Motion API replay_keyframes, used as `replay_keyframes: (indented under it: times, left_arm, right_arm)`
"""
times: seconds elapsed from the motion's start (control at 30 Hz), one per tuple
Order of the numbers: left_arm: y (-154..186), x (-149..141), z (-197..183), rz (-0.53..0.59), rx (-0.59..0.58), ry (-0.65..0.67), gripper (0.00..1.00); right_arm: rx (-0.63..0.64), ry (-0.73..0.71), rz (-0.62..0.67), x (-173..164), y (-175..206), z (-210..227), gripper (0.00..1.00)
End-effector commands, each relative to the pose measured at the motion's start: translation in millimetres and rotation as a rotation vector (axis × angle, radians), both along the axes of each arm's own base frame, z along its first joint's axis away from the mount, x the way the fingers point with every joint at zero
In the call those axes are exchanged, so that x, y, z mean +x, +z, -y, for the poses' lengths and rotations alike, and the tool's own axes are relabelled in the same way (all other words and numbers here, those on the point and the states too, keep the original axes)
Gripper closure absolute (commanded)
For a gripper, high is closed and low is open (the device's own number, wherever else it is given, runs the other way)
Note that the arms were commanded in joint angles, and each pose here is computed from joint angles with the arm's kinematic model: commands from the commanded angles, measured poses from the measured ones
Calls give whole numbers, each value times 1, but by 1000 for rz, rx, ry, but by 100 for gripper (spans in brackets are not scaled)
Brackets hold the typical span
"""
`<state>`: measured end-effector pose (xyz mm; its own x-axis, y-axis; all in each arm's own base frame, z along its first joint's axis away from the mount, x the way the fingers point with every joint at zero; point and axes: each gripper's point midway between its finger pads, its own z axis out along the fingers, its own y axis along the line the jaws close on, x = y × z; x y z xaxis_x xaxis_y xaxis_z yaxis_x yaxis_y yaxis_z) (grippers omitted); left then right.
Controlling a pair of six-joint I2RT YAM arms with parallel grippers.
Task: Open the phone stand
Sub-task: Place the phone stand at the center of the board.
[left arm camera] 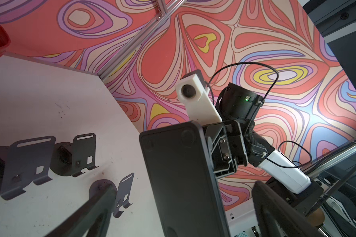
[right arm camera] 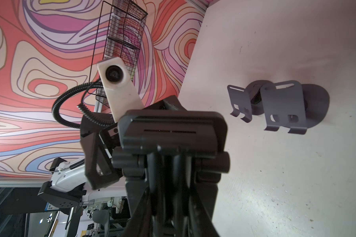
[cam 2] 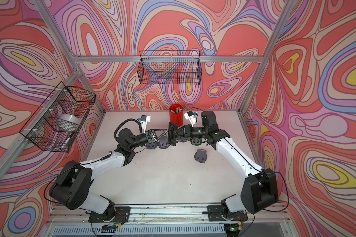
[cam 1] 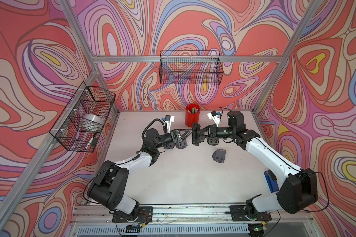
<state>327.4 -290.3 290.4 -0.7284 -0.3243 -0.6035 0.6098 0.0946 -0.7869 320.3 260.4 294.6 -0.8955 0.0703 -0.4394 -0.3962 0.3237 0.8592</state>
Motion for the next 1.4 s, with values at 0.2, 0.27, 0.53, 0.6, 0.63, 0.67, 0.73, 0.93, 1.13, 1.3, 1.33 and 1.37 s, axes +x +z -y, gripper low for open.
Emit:
replay_keyframes:
  times: [0.2,0.27,0.53,0.6,0.63,0.67,0.73,0.93,1.13,1.3,1.33,1.37]
  left_arm:
    - [30,3,17,118,-83,-82,0]
    - [35,3,19,131,-105,-94,0]
    - [38,-9,36,144,-117,-172,4]
    - [38,-10,36,143,-116,-176,5]
    - [38,-11,35,144,-115,-177,6]
    - [38,-12,36,143,-115,-182,7]
    - [37,-14,36,141,-113,-188,10]
    - [35,-18,35,128,-114,-203,18]
    - [34,-20,36,117,-113,-215,21]
    - [33,-22,37,108,-112,-230,24]
    - [33,-22,37,106,-111,-232,24]
    - [33,-22,37,104,-112,-233,25]
  right_arm:
    - [91,82,91,-11,34,-3,100]
    - [93,85,93,-12,35,-3,100]
    - [98,87,115,-11,40,-3,100]
    - [99,88,118,-10,41,-3,100]
    - [97,88,118,-10,40,-3,100]
    - [96,88,120,-9,41,-4,100]
    - [95,86,119,-6,40,-4,100]
    - [95,84,134,0,43,-4,100]
    - [85,81,138,7,41,-4,100]
    - [68,83,157,11,40,-4,100]
    - [64,85,159,11,39,-4,100]
    - [60,86,164,12,39,-4,100]
